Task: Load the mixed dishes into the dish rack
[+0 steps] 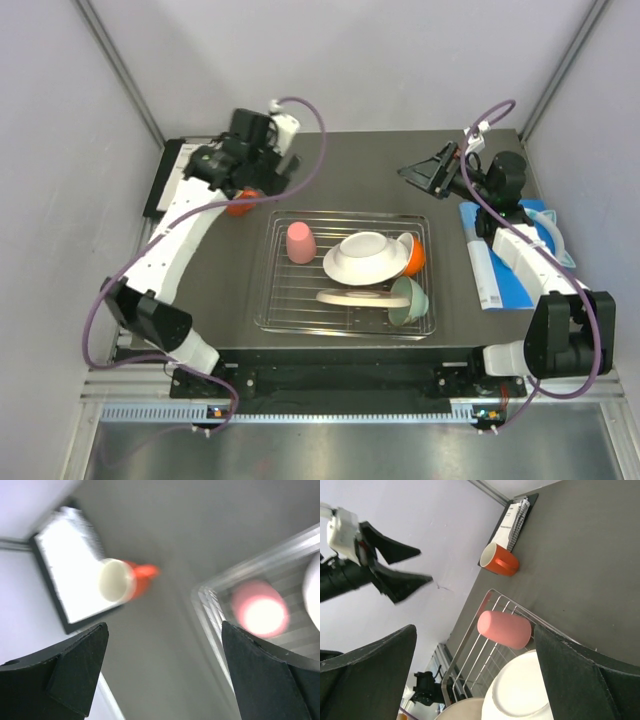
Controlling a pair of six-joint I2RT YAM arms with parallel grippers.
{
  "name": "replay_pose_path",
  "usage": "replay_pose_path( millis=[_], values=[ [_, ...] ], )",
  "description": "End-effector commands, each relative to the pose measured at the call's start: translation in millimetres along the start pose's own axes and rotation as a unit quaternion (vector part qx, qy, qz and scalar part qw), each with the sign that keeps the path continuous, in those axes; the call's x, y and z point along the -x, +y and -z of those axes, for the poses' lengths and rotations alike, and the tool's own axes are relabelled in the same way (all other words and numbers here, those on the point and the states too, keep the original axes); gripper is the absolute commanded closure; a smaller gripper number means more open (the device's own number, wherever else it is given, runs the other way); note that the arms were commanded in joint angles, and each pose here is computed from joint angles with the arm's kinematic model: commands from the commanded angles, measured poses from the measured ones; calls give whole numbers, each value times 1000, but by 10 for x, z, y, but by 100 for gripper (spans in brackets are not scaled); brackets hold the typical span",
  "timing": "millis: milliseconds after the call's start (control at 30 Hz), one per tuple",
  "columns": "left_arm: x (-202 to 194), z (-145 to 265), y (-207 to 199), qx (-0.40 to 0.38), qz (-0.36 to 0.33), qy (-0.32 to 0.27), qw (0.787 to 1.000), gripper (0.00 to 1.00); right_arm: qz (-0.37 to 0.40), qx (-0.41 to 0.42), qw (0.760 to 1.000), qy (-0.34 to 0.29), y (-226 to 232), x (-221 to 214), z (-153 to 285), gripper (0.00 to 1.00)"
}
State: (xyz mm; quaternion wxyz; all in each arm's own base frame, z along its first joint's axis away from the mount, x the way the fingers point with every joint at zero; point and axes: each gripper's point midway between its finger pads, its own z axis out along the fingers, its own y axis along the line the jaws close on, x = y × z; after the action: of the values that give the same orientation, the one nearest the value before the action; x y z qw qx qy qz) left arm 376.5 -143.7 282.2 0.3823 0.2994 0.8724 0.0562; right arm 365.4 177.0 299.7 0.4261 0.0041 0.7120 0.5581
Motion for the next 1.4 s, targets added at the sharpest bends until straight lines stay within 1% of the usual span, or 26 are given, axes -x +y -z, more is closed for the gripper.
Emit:
replay_pose_path(
  millis=[0,33,67,167,200,267,300,433,667,767,1133,1200,1267,1300,1367],
  values=[
    [-109,-188,787,86,72,-27,993,1,49,4,999,-10,195,111,45,0],
    [-193,-292,865,84,84,-19,993,1,56,2,998,-10,194,109,53,0],
    [-318,-397,1044,87,106,-16,990,1,59,1,998,-10,189,99,61,0],
    [-638,-736,1228,79,128,14,989,1,64,-15,998,-8,134,73,83,0],
    [-702,-890,1248,75,127,22,989,1,71,-16,997,-8,139,65,87,0],
    [-790,-1021,1263,70,128,29,989,3,75,-30,997,-8,96,42,91,0],
    [-778,-1105,1269,68,127,24,989,3,89,-34,995,-11,96,48,100,0],
    [-764,-1266,1260,61,131,18,989,5,104,-70,992,-17,9,58,122,0],
    [-780,-1443,1248,52,118,19,991,7,102,-76,992,-9,-59,-30,107,0],
    [-874,-1541,1200,45,114,31,992,11,103,-78,992,-11,-67,-28,98,0],
    [-1313,-1825,918,13,114,77,990,20,94,-78,992,-14,-86,6,36,0],
    [-1359,-1878,888,9,113,82,990,29,95,-78,992,-13,-93,4,28,0],
    [-1367,-1917,883,9,114,81,990,42,93,-76,993,-11,-90,-20,14,0],
    [-1397,-1960,869,7,113,85,990,52,92,-75,993,-10,-96,-34,9,0],
    [-1372,-2004,828,-7,115,81,990,61,92,-73,993,-10,-89,-49,2,0]
  ],
)
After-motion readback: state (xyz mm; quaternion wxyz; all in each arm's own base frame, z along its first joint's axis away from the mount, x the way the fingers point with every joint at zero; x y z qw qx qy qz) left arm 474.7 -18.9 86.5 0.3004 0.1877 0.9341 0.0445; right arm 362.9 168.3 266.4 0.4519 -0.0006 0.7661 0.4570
